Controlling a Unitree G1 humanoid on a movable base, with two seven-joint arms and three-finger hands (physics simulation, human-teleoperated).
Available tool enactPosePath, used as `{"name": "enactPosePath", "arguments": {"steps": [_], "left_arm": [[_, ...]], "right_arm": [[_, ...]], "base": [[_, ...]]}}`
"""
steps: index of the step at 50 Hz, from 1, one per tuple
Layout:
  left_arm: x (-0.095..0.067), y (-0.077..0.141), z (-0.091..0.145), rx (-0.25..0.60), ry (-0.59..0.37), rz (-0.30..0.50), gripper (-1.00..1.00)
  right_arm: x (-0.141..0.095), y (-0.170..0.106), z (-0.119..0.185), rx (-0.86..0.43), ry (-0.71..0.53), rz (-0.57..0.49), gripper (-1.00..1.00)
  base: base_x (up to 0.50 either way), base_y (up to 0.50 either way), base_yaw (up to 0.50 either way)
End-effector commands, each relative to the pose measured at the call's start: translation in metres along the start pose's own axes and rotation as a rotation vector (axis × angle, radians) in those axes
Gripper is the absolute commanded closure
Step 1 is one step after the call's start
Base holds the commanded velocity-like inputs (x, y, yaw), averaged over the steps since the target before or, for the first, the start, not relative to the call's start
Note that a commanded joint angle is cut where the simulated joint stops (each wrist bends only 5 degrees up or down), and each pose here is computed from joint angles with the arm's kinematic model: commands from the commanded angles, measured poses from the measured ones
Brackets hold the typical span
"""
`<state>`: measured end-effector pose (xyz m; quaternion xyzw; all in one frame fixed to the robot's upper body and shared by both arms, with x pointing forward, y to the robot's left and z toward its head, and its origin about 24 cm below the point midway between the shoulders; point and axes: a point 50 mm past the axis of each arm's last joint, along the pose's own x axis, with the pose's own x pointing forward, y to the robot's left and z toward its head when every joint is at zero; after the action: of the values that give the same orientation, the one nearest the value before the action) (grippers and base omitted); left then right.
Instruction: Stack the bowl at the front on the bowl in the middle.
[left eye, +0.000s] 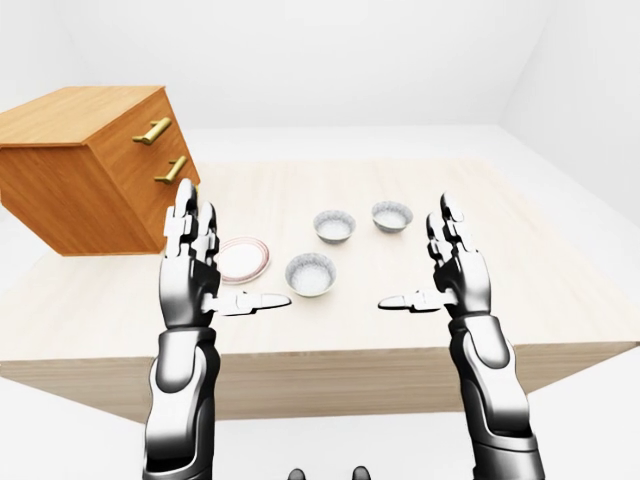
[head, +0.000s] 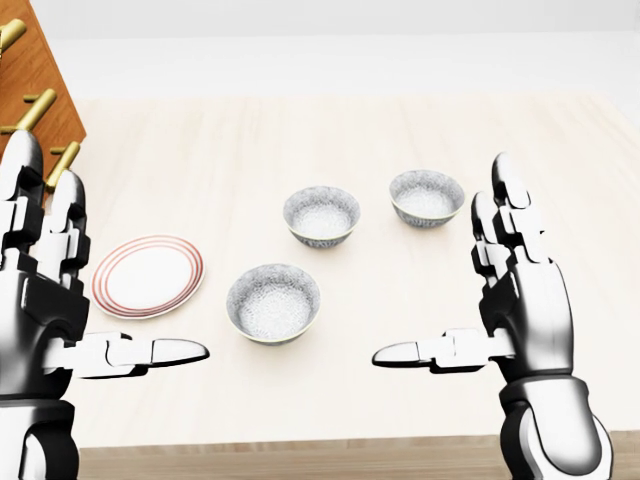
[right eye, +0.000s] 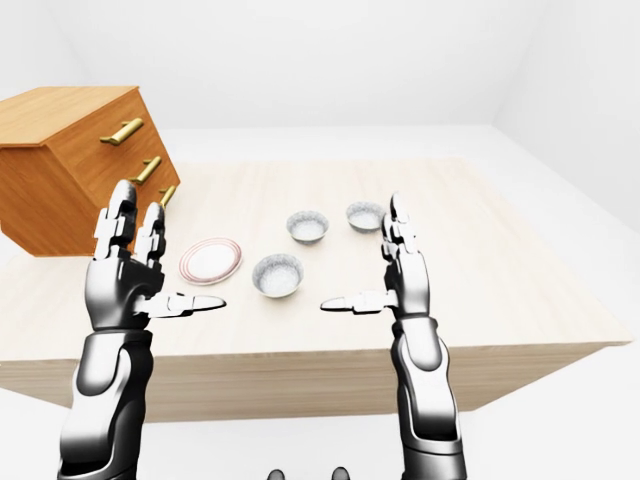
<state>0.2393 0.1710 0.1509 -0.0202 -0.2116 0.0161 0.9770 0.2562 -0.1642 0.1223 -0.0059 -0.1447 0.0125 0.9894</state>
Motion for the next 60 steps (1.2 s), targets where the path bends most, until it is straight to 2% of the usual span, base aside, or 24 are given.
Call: {"name": "enactPosePath", "arguments": {"steps": [1,21,23,28,30,32,37,39,46,49,52,54,56,58,60], "left_arm": [[-0.001,-0.001,0.004,-0.006,-0.015,0.001,-1.00],[-0.004,0.001,-0.012,-0.010,0.056,0.002,-1.00],[-0.004,0.001,-0.016,-0.006,0.072,0.002,-1.00],[-0.004,0.001,-0.017,0.000,0.077,0.002,-1.00],[-0.004,0.001,-0.018,0.002,0.080,0.001,-1.00],[-0.004,0.001,-0.019,0.004,0.085,0.002,-1.00],[-0.003,0.002,-0.020,0.009,0.090,0.002,-1.00],[-0.003,0.002,-0.021,0.010,0.093,0.002,-1.00],[-0.003,0.001,-0.026,0.012,0.115,0.002,-1.00],[-0.003,0.001,-0.028,0.008,0.123,0.005,-1.00],[-0.004,0.002,-0.031,0.009,0.136,0.005,-1.00],[-0.003,0.002,-0.031,0.010,0.133,0.007,-1.00],[-0.002,0.003,-0.028,0.009,0.122,0.010,-1.00],[-0.002,0.003,-0.028,0.008,0.122,0.011,-1.00],[-0.001,0.004,-0.029,0.007,0.125,0.012,-1.00]], "right_arm": [[0.000,-0.003,0.012,-0.009,-0.051,-0.004,-1.00],[0.002,-0.003,0.006,-0.023,-0.024,-0.012,-1.00],[0.006,-0.008,0.003,-0.093,-0.013,-0.055,-1.00],[0.008,-0.009,0.004,-0.044,-0.023,-0.039,-1.00],[0.005,-0.006,0.004,-0.089,-0.061,0.012,-1.00],[0.002,-0.003,0.003,-0.065,-0.036,0.044,-1.00],[0.003,-0.003,0.005,-0.066,-0.039,0.050,-1.00],[0.006,-0.007,0.006,-0.084,-0.054,0.015,-1.00],[0.008,-0.011,0.012,-0.101,-0.063,0.016,-1.00],[0.013,-0.015,0.013,-0.117,-0.092,-0.032,-1.00],[0.016,-0.014,0.009,-0.114,-0.071,-0.025,-1.00],[0.018,-0.015,0.007,-0.186,-0.073,-0.058,-1.00],[0.019,-0.014,0.006,-0.173,-0.070,-0.051,-1.00],[0.022,-0.014,0.001,-0.227,-0.062,-0.074,-1.00],[0.021,-0.013,-0.002,-0.210,-0.063,-0.059,-1.00]], "base": [[-0.11,-0.50,0.00],[-0.11,-0.48,0.00],[-0.04,-0.08,0.00],[0.00,0.00,0.00],[0.00,0.00,0.00],[0.00,0.00,0.00],[0.00,0.00,0.00],[0.00,0.00,0.00],[0.28,0.01,0.47],[0.28,0.03,0.47],[0.19,0.02,0.31],[0.00,0.00,0.00],[0.00,0.00,0.00],[0.00,0.00,0.00],[0.00,0.00,0.00]]}}
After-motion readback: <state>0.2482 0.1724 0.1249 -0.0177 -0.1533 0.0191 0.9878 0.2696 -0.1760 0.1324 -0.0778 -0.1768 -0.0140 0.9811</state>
